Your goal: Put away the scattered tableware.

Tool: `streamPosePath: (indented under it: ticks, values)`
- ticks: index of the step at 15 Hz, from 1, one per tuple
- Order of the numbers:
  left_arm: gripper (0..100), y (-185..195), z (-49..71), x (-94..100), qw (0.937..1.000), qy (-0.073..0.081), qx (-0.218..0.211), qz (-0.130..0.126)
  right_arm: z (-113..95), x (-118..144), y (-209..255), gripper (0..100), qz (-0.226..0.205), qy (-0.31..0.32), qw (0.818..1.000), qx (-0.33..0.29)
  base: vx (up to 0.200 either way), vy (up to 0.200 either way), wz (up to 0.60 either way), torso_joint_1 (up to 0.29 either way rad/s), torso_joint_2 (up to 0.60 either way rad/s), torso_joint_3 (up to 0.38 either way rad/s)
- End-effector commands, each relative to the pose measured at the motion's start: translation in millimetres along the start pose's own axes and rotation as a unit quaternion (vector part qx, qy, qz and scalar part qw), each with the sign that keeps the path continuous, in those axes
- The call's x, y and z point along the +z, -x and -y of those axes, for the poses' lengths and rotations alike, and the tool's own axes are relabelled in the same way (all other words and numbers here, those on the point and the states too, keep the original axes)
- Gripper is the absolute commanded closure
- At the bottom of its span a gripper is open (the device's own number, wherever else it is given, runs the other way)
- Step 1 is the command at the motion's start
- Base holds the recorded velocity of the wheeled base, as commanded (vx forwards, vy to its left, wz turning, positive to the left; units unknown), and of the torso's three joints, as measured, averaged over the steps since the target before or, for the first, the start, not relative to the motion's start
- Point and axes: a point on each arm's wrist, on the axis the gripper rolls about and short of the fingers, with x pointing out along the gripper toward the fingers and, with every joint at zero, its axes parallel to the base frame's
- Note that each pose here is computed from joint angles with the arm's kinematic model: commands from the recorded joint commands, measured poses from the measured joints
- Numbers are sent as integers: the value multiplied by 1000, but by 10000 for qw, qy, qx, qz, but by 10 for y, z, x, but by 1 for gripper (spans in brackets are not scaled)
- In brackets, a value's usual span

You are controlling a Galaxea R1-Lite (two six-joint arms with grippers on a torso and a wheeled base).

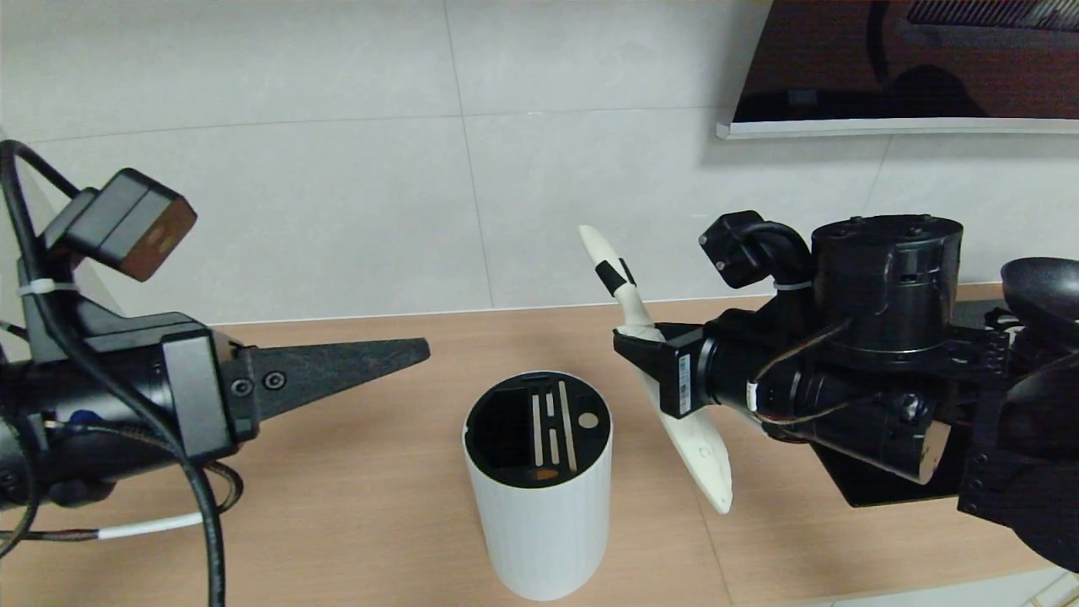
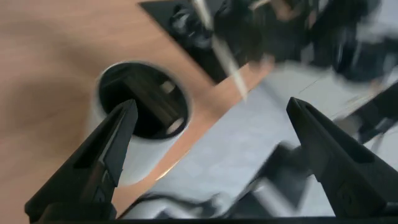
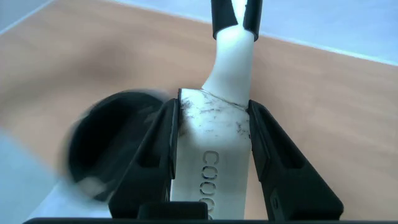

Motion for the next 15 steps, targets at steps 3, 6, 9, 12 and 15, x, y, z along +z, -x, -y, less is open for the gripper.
streamPosePath:
  ticks: [3,6,9,12,15]
  values:
    - [0,-324,-4,-67,9980,622,70,18,-205,17,130,100,71,5,9995,305,0,0,0,0,0,0]
    - [0,-532,14,-115,9961,863,135,123,-299,-11,149,100,56,25,9990,447,0,0,0,0,0,0]
    - [0,-649,16,-105,9906,1349,-46,241,-377,-72,137,100,-47,68,9983,570,0,0,0,0,0,0]
    - [0,-754,-8,-148,9889,1470,19,207,-440,-130,114,100,-141,74,9977,655,0,0,0,0,0,0]
    - [0,-830,7,-174,9877,1543,59,254,-472,-135,123,100,-148,61,9974,707,0,0,0,0,0,0]
